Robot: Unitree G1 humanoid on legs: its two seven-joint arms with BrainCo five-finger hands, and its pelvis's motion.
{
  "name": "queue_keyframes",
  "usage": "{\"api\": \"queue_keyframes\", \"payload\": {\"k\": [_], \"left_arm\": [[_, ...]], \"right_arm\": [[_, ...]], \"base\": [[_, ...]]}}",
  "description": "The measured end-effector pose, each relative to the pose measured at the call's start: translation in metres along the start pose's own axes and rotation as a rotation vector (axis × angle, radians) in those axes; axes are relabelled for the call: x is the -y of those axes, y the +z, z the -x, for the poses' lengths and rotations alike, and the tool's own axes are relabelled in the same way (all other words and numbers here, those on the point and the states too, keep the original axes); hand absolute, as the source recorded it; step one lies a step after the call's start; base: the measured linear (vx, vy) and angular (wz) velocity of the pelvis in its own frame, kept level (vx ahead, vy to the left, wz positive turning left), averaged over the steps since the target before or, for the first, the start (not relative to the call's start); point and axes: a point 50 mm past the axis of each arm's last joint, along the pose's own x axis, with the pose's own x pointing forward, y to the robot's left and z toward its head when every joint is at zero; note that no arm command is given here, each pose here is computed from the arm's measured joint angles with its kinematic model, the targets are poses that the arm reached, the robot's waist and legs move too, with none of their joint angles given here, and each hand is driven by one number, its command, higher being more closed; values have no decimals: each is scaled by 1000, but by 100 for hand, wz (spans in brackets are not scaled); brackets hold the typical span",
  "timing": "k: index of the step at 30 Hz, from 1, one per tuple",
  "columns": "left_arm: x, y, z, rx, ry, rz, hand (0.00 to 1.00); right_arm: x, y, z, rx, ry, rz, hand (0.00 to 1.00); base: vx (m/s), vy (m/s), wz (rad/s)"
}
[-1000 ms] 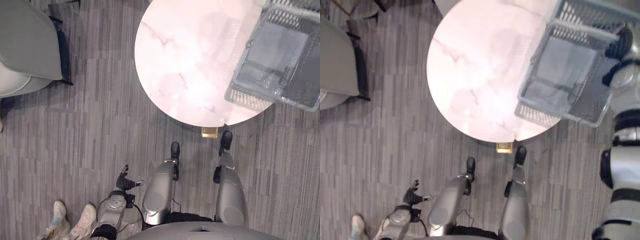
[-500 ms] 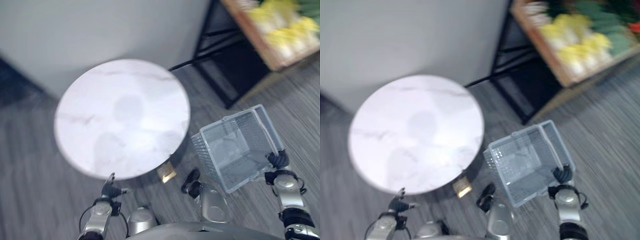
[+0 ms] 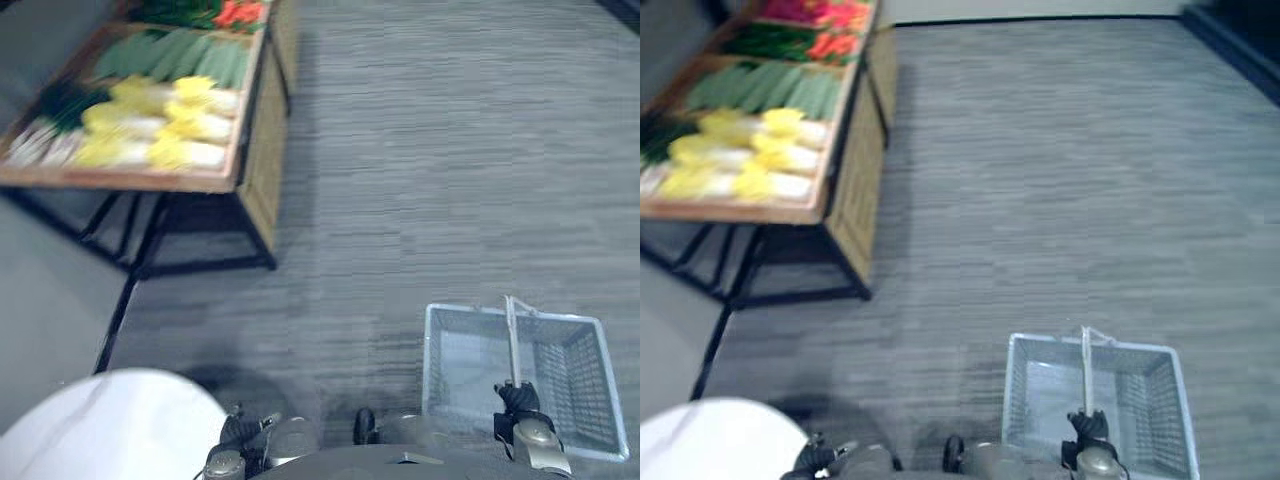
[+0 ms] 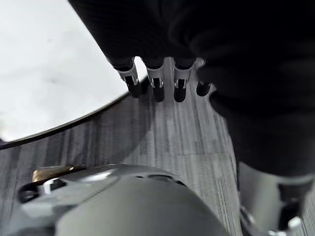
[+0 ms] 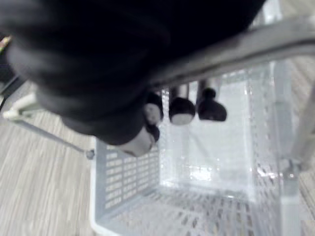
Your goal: Pick vegetable in the basket
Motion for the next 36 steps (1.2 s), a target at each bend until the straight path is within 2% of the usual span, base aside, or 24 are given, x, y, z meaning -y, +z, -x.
{"api": "queue_keyframes", "payload": {"k": [2,7,10,13,18,25,26,29,31,36], "left_arm": [[3,7,-2,21,2,39,0],[5,10,-2,29,7,42,0],[0,4,-2,-2,19,38,0],[-14,-10,0,-68,57,34,0],[-19,-18,2,-91,70,34,0],[-17,-4,-3,-56,83,59,0],[-25,-9,-1,-69,106,67,0],[-2,-31,7,-145,76,145,0],[3,-41,11,-177,66,153,0],[-6,-50,15,-197,84,140,0]], "right_arm": [[11,2,-2,1,-27,13,100],[9,-5,-3,-34,-18,20,100],[-10,-15,0,-78,40,28,100],[-19,-26,2,-135,64,2,100],[-12,-23,0,-120,41,-54,100],[-7,-12,-7,-98,35,-87,100],[-10,-16,-6,-114,42,-98,100],[2,-14,-10,-123,13,-108,100],[3,-14,-10,-130,21,-77,100],[8,-5,-15,-113,17,-45,100]], "base": [[346,230,-89],[493,225,-49],[551,257,-30],[607,286,38],[571,73,102],[483,-311,158],[552,-651,142],[412,-476,112],[395,-509,105],[291,-257,83]]}}
